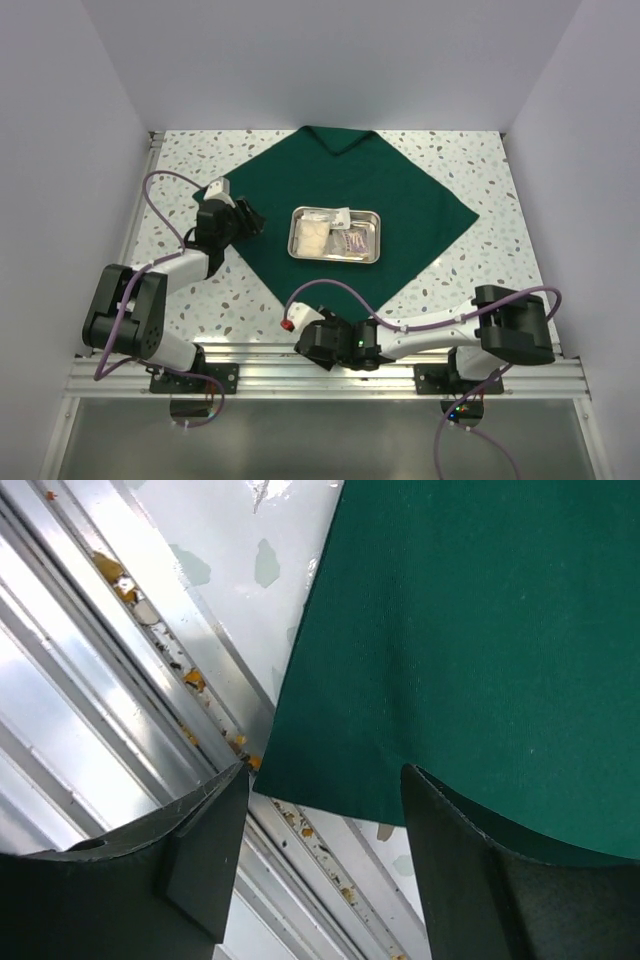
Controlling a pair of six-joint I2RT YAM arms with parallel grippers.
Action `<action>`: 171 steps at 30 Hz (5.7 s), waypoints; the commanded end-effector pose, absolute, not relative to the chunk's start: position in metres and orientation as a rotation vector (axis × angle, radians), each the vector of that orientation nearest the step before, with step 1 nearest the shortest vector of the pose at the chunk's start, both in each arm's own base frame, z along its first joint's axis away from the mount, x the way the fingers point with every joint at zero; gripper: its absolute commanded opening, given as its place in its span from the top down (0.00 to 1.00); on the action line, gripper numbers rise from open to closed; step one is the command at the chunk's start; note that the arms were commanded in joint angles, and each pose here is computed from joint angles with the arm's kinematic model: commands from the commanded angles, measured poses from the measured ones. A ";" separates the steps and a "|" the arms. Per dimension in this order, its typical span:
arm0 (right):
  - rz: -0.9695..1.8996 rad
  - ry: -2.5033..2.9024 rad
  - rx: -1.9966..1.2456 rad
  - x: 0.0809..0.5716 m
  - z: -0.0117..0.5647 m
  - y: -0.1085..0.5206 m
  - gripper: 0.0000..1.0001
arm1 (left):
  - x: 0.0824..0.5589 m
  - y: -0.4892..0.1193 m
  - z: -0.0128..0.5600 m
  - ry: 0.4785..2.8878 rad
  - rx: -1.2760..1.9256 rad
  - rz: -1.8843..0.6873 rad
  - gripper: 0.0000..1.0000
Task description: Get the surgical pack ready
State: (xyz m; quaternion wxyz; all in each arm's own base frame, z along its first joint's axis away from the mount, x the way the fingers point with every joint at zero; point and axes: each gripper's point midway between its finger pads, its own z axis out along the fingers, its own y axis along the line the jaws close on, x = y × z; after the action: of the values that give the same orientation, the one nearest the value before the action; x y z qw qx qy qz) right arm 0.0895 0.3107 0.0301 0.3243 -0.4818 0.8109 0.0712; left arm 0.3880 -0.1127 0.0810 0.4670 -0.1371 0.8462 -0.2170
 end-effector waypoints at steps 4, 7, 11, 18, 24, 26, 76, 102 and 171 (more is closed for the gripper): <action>0.140 2.085 -1.209 0.101 0.037 0.324 0.38 | 0.394 -0.112 0.095 2.030 -0.297 -0.512 0.40; 0.154 2.085 -1.224 0.096 0.035 0.326 0.38 | 0.394 -0.113 0.093 2.035 -0.296 -0.513 0.40; 0.149 2.097 -1.237 0.091 0.029 0.325 0.39 | 0.395 -0.113 0.093 2.037 -0.295 -0.514 0.40; 0.087 2.100 -1.214 0.095 0.026 0.320 0.60 | 0.394 -0.113 0.091 2.042 -0.296 -0.513 0.40; 0.063 2.086 -1.191 0.099 0.030 0.316 0.89 | 0.395 -0.114 0.090 2.044 -0.295 -0.516 0.39; 0.070 2.082 -1.179 0.101 0.033 0.318 0.95 | 0.395 -0.114 0.090 2.044 -0.293 -0.515 0.39; 0.671 2.211 -0.705 0.334 0.158 0.305 1.00 | 0.343 -0.276 0.121 1.822 0.417 -1.274 0.55; 0.757 2.123 -0.600 0.357 0.164 0.297 0.52 | 0.345 -0.276 0.119 1.842 0.423 -1.255 1.00; 0.674 2.270 -0.398 0.465 0.126 0.278 1.00 | 0.438 -0.200 0.061 2.166 0.011 -0.525 0.64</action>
State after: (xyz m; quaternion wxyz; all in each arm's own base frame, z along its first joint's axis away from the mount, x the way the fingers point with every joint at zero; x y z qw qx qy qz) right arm 0.4538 0.2730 0.1019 0.3370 -0.1434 0.8952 0.2538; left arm 0.4241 -0.1988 0.0504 0.4254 -0.0084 0.8782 -0.2186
